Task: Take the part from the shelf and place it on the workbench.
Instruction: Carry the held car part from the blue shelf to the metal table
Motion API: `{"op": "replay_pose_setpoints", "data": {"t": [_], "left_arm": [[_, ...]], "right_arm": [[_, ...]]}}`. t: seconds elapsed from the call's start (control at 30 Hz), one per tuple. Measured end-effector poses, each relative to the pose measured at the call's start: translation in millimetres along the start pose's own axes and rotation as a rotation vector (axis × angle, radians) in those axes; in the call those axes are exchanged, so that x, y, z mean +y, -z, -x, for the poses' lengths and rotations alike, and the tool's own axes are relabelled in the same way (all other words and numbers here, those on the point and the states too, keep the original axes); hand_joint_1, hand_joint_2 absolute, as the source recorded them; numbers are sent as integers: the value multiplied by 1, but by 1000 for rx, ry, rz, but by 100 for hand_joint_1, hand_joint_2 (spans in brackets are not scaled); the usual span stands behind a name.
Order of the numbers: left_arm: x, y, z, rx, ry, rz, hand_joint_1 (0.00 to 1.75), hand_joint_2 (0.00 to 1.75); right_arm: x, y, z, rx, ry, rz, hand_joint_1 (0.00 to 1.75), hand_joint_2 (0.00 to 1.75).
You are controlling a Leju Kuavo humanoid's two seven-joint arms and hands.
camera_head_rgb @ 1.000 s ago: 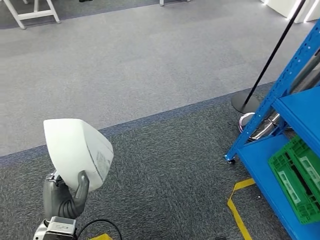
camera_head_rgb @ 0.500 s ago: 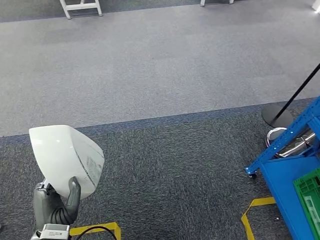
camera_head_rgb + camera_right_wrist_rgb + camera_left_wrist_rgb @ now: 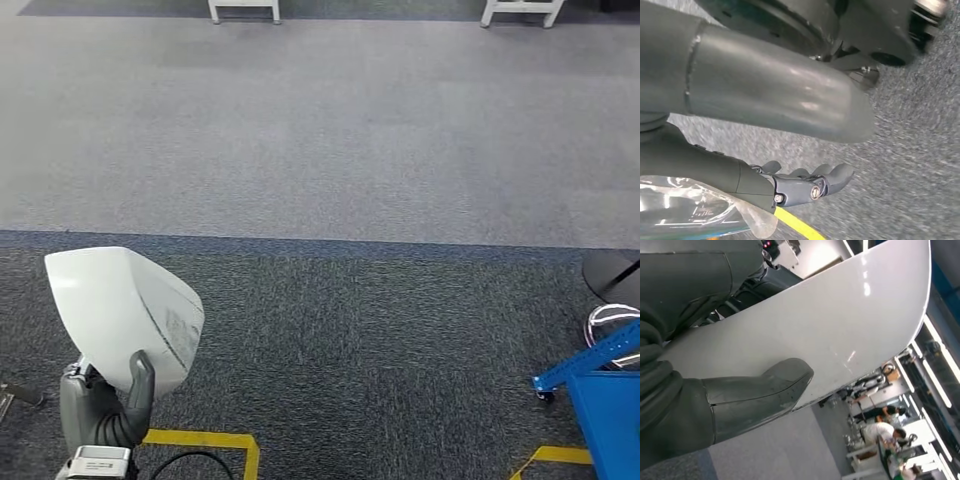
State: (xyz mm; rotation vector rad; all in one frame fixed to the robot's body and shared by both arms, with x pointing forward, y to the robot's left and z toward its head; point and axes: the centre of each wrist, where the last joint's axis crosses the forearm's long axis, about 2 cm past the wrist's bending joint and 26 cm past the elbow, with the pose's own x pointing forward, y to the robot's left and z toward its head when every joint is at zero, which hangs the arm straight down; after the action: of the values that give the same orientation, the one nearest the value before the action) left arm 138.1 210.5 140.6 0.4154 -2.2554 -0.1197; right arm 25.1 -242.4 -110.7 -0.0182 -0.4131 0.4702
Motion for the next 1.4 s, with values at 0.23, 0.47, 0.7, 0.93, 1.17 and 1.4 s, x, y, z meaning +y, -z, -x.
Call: {"op": "replay_pose_setpoints", "data": {"t": [0.23,0.47,0.7,0.93,1.17,1.4], "left_arm": [[-3,7,1,-29,-40,6,175,175],[-7,9,5,-33,-57,26,175,175],[-8,9,6,-35,-64,31,175,175],[-10,10,7,-39,-68,32,175,175],[-10,9,7,-39,-64,30,175,175],[-10,8,7,-42,-58,28,175,175]], "right_arm": [[-6,1,1,17,8,5,0,0],[-9,1,1,18,9,10,0,0],[-12,3,-3,11,5,16,0,0],[-13,2,1,16,0,15,0,0],[-15,2,2,16,-7,15,0,0],[-15,2,3,14,-10,12,0,0]]}}
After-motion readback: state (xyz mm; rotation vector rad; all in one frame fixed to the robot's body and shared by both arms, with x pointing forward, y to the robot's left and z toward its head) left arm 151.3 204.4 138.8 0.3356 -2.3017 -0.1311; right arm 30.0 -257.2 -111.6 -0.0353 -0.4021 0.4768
